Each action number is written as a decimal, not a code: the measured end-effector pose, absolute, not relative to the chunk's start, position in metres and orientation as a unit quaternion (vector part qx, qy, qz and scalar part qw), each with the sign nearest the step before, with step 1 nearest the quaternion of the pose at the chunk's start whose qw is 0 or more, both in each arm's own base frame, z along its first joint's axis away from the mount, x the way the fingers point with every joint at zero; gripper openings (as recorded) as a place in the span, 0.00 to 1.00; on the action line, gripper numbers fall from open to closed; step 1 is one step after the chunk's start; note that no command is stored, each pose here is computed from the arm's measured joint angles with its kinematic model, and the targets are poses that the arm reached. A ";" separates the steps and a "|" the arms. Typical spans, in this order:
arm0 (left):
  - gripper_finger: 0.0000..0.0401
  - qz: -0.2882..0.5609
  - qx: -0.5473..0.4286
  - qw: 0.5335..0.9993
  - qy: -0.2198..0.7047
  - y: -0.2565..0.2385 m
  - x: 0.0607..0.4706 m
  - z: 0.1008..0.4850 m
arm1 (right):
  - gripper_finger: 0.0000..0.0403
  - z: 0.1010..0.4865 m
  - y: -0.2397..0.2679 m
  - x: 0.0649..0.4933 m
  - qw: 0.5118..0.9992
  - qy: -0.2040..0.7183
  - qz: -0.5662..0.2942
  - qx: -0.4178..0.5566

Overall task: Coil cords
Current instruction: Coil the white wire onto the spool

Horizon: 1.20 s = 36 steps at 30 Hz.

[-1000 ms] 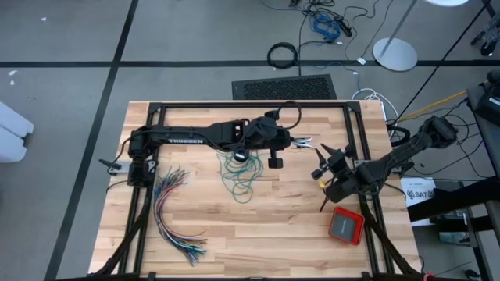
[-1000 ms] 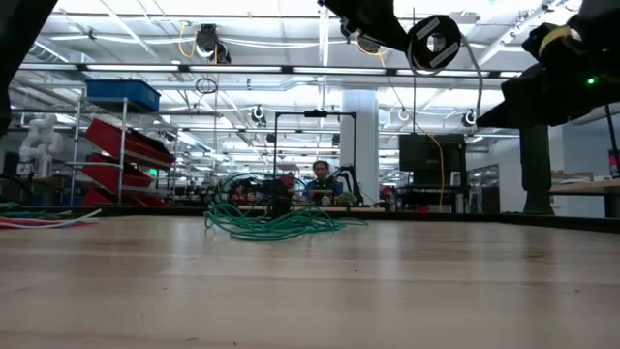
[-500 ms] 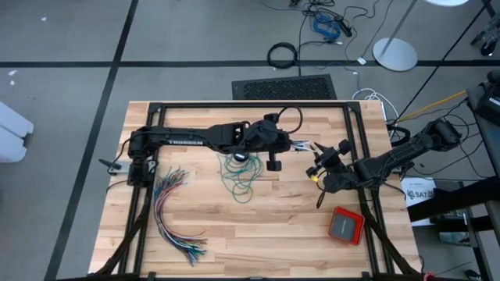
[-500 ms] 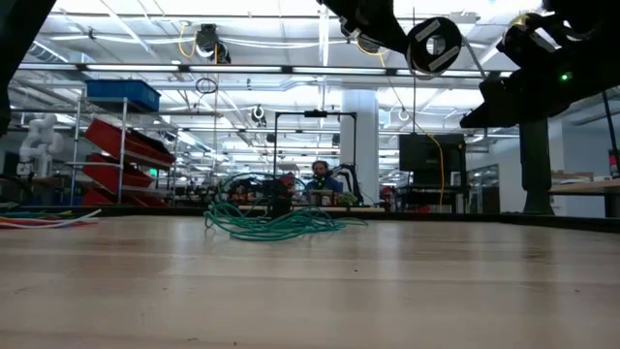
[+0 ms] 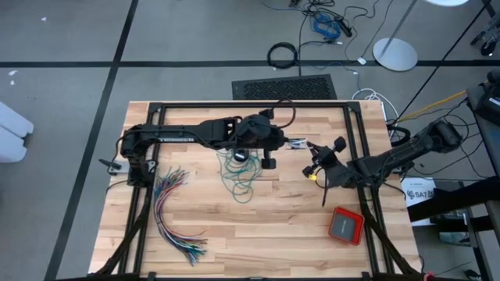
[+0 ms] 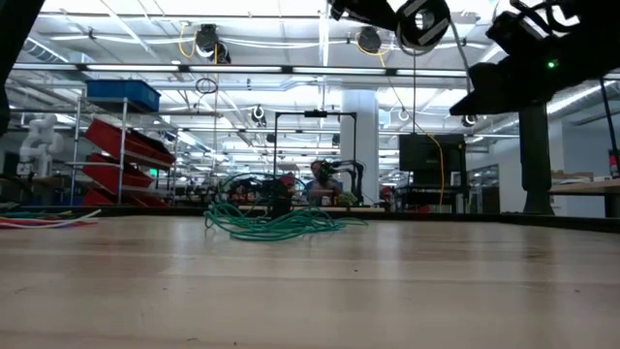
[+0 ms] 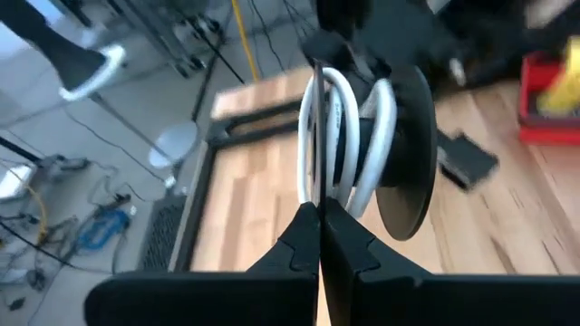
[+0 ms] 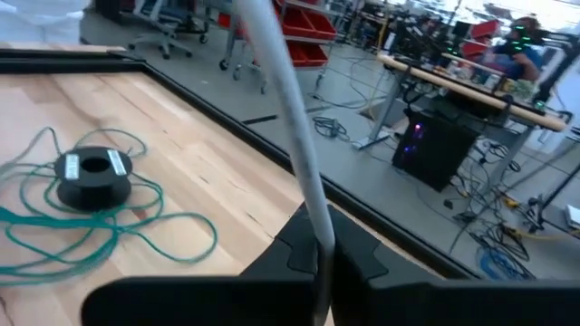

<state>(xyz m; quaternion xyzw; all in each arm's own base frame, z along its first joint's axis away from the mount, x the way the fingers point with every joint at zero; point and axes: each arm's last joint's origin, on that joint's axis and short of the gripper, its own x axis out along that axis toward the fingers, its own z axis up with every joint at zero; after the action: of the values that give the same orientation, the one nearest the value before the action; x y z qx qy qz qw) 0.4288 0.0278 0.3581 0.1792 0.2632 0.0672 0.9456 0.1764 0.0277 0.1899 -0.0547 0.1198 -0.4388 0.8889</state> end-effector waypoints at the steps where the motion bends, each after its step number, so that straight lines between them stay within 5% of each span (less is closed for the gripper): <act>1: 0.00 0.064 0.178 0.944 0.270 0.028 0.428 0.357 | 0.00 0.192 0.026 0.178 0.891 0.119 -0.435 -0.057; 18: 0.00 0.093 0.153 0.955 0.237 0.034 0.380 0.385 | 0.00 0.212 -0.012 0.215 0.933 0.039 -0.355 -0.049; 36: 0.00 0.190 0.108 0.967 0.129 0.035 0.321 0.320 | 0.00 0.211 -0.038 0.304 0.951 0.047 -0.302 -0.052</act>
<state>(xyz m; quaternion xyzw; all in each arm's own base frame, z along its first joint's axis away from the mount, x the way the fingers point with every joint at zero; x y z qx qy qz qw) 0.3208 0.0346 0.3203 0.1078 0.1293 0.1900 0.9672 0.3044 -0.0381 0.2114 -0.0519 0.0469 -0.3015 0.9509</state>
